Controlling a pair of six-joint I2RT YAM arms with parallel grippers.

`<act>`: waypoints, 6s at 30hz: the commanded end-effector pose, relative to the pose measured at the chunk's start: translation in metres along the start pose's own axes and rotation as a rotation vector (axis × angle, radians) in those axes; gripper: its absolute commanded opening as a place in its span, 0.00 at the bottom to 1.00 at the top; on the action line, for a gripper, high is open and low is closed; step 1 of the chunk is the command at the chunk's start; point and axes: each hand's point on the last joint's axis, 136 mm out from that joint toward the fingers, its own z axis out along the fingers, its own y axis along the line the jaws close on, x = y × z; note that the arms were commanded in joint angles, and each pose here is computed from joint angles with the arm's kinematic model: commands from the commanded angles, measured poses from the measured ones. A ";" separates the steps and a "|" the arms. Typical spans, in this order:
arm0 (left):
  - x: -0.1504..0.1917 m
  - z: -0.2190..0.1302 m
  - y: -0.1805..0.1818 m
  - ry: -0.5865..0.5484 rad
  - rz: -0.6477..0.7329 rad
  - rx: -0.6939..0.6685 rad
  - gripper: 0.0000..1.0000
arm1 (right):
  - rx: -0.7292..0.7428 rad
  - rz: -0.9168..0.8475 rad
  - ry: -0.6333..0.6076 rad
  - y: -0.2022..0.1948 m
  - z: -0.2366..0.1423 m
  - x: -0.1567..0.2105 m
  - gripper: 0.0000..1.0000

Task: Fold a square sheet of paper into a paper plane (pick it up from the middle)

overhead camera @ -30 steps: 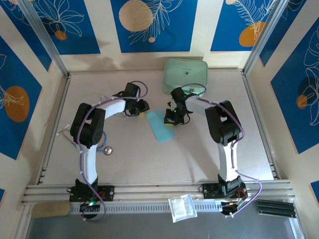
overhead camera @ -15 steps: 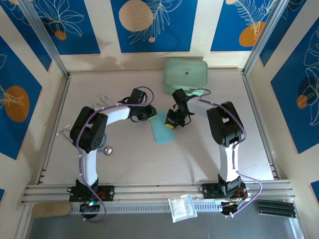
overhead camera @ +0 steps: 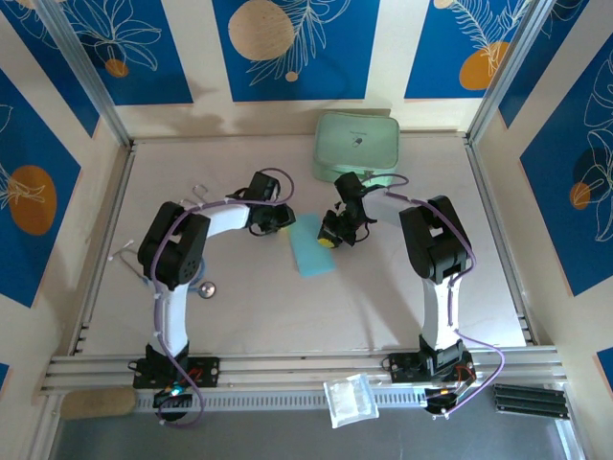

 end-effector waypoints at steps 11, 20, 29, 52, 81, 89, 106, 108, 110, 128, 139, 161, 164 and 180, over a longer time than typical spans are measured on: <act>0.008 -0.046 -0.033 -0.024 -0.032 0.022 0.29 | -0.122 -0.055 -0.094 0.038 -0.044 -0.004 0.23; 0.053 -0.029 -0.038 0.070 -0.136 0.058 0.24 | -0.124 -0.087 -0.156 0.003 -0.067 -0.003 0.42; 0.041 -0.010 -0.017 0.049 -0.108 -0.014 0.22 | -0.149 -0.087 -0.098 -0.022 -0.059 0.014 0.43; 0.049 -0.028 -0.051 0.126 -0.057 0.076 0.26 | -0.167 -0.067 -0.096 -0.031 -0.055 0.020 0.43; 0.095 0.006 0.040 0.180 -0.219 -0.235 0.12 | -0.141 -0.161 0.042 -0.018 -0.015 0.047 0.34; 0.096 0.007 0.039 0.187 -0.226 -0.229 0.12 | -0.107 -0.180 0.053 -0.019 -0.009 0.051 0.27; 0.101 0.011 0.042 0.203 -0.252 -0.230 0.12 | 0.102 -0.231 0.028 -0.041 0.005 0.055 0.27; 0.103 0.011 0.043 0.206 -0.259 -0.230 0.12 | 0.120 -0.248 0.023 -0.040 0.006 0.054 0.27; 0.104 0.012 0.043 0.209 -0.263 -0.229 0.12 | 0.125 -0.273 0.025 -0.036 0.008 0.056 0.27; 0.109 0.013 0.047 0.216 -0.280 -0.232 0.13 | -0.021 -0.309 0.014 0.001 -0.009 0.055 0.27; 0.107 0.013 0.046 0.215 -0.279 -0.229 0.12 | -0.109 -0.194 0.036 -0.002 -0.023 0.051 0.24; 0.106 0.013 0.044 0.213 -0.276 -0.228 0.13 | -0.298 -0.171 0.073 0.001 -0.029 0.054 0.32; 0.107 0.012 0.045 0.213 -0.275 -0.229 0.12 | -0.302 -0.165 0.067 0.001 -0.029 0.052 0.31; 0.105 0.013 0.042 0.214 -0.270 -0.218 0.12 | -0.364 -0.131 0.047 0.012 -0.020 0.034 0.29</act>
